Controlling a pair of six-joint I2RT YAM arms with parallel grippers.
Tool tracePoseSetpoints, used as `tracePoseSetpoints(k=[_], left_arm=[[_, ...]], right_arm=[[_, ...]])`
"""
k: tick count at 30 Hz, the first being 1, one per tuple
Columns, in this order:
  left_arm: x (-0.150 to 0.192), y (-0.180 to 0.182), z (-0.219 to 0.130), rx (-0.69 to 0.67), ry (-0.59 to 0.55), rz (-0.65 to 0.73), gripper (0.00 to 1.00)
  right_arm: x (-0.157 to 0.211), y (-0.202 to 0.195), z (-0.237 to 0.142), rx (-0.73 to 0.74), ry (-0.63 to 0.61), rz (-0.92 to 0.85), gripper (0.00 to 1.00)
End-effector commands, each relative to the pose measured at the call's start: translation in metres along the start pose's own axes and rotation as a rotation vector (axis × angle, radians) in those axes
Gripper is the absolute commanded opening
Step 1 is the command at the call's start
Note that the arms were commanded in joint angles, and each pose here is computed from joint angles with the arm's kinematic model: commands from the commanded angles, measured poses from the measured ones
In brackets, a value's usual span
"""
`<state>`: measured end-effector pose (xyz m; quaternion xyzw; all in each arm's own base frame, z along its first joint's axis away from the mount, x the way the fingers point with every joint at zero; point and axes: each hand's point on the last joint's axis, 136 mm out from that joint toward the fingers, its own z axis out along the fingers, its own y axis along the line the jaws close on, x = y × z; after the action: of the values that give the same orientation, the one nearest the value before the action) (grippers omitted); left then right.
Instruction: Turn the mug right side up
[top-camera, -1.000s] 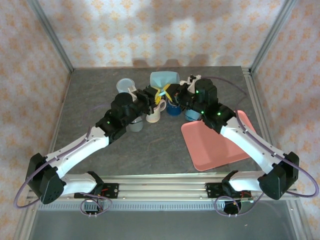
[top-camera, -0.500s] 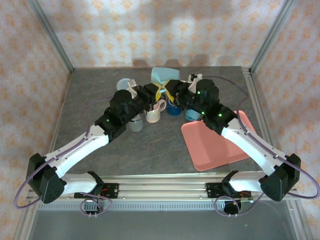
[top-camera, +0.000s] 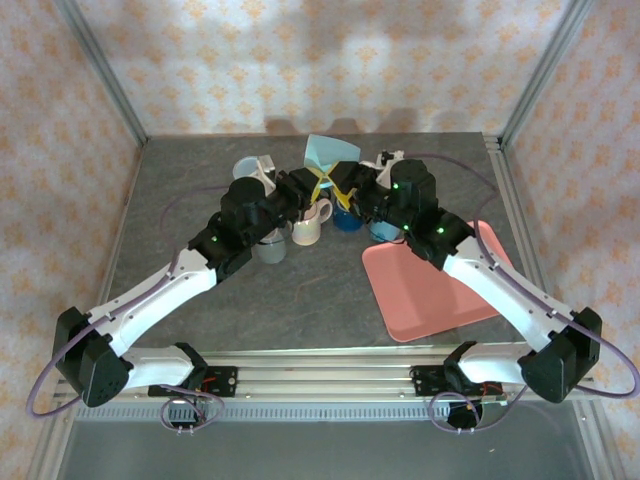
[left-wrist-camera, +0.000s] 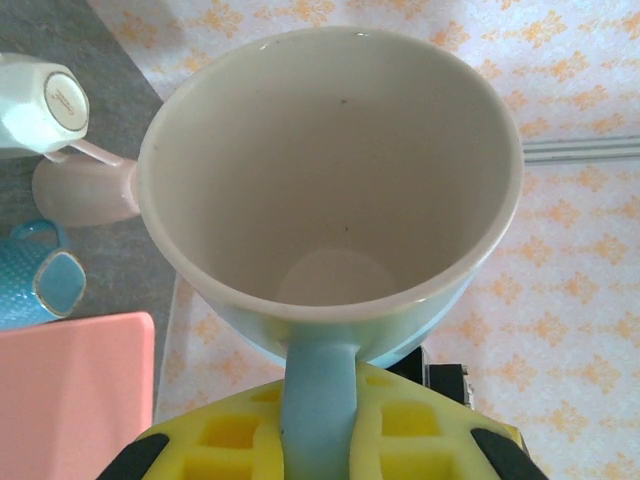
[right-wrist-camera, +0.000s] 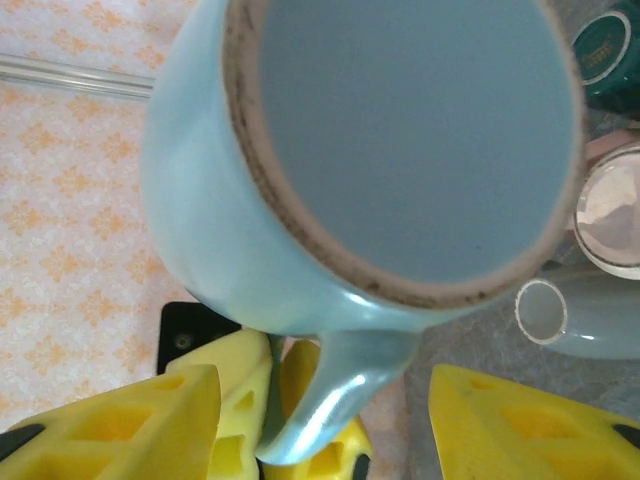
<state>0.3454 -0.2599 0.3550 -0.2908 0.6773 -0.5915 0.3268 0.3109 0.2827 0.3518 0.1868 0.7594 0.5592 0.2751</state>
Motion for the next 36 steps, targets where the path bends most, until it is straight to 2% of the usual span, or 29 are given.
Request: tracePoseSetpoints(k=[1, 11, 16, 23, 29, 36], left_arm=[[-0.006, -0.062, -0.016, 0.138, -0.032, 0.103, 0.00], [-0.004, -0.046, -0.016, 0.034, -0.015, 0.195, 0.00], [0.003, -0.037, -0.013, -0.026, 0.035, 0.279, 0.00], [0.025, -0.019, -0.005, -0.110, 0.191, 0.490, 0.00], [0.055, 0.012, 0.005, -0.186, 0.362, 0.745, 0.00], [0.087, 0.039, 0.019, -0.148, 0.440, 1.036, 0.00]], right_arm=[[-0.001, -0.002, -0.016, 0.017, -0.023, -0.030, 0.58], [-0.013, -0.027, -0.047, 0.108, -0.061, -0.032, 0.58], [-0.024, -0.043, -0.073, 0.210, -0.089, -0.080, 0.59], [-0.050, -0.066, -0.112, 0.387, -0.116, -0.199, 0.58], [-0.078, -0.085, -0.135, 0.456, -0.101, -0.215, 0.57], [-0.097, -0.113, -0.143, 0.520, -0.034, -0.172, 0.58]])
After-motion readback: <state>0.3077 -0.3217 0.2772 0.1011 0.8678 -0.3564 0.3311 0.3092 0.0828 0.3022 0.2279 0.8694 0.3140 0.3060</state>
